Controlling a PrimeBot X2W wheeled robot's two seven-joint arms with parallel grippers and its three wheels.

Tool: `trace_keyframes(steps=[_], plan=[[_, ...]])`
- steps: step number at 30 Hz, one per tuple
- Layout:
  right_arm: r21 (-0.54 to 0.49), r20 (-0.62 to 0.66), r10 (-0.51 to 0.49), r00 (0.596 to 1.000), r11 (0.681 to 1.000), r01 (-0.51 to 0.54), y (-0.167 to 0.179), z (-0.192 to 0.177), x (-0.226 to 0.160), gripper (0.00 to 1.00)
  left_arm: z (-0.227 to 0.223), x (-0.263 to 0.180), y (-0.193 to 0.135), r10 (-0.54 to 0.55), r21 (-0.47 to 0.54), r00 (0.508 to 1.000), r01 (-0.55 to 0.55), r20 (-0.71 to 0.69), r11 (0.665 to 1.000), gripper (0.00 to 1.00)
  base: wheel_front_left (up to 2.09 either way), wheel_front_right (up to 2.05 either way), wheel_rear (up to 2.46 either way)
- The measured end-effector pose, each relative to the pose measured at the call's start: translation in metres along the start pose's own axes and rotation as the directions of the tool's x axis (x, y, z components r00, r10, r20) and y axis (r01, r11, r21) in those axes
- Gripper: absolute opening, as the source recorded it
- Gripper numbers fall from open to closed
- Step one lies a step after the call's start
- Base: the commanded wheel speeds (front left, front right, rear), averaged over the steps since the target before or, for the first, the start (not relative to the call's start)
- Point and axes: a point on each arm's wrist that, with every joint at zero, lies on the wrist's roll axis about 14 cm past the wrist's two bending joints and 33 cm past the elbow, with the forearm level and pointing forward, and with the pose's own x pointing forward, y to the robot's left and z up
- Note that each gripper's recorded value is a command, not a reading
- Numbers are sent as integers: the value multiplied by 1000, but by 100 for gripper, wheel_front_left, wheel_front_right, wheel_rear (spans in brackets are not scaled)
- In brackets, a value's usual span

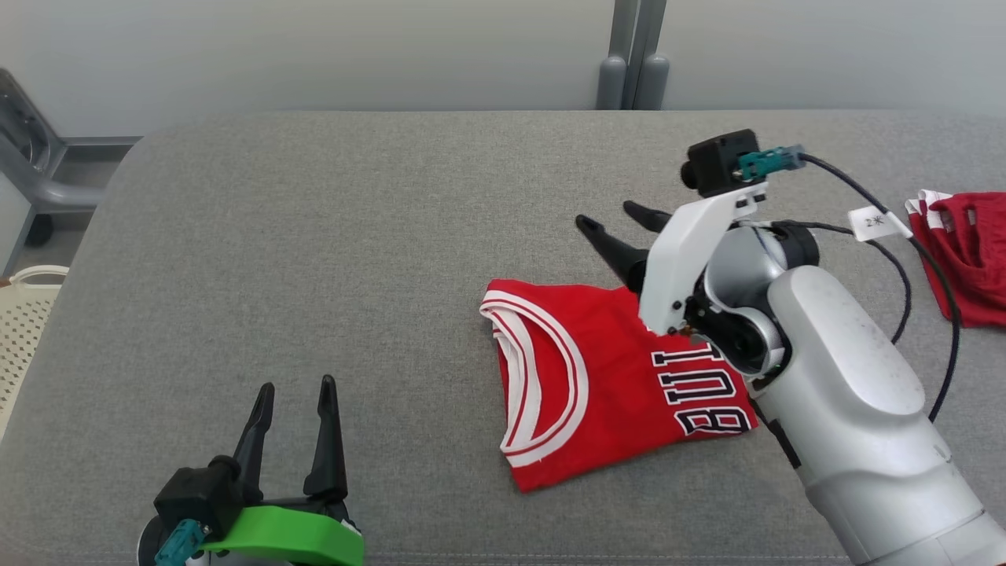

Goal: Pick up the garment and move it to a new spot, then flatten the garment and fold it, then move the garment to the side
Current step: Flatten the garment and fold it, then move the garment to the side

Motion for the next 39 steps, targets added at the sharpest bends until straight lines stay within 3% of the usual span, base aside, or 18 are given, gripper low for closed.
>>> trace_keyframes(steps=[8, 18, 30, 39], plan=[[96, 97, -166, 981, 983, 157, -61, -1, -31, 100, -3, 2, -6, -23, 9, 1000, 23, -17, 1000, 100, 0, 0, 0], [122, -89, -310, 947, 940, 319, -115, -76, -63, 100, -10, 2, -11, -41, 15, 998, 42, -46, 999, 100, 0, 0, 0], [77, -312, -287, 906, 943, 325, -135, -119, -56, 100, -15, 5, 2, -6, 35, 997, 8, -72, 999, 100, 0, 0, 0], [120, -424, -221, 878, 948, 296, -134, -144, -36, 100, -20, 4, 16, 41, 46, 995, -37, -87, 998, 100, 0, 0, 0]])
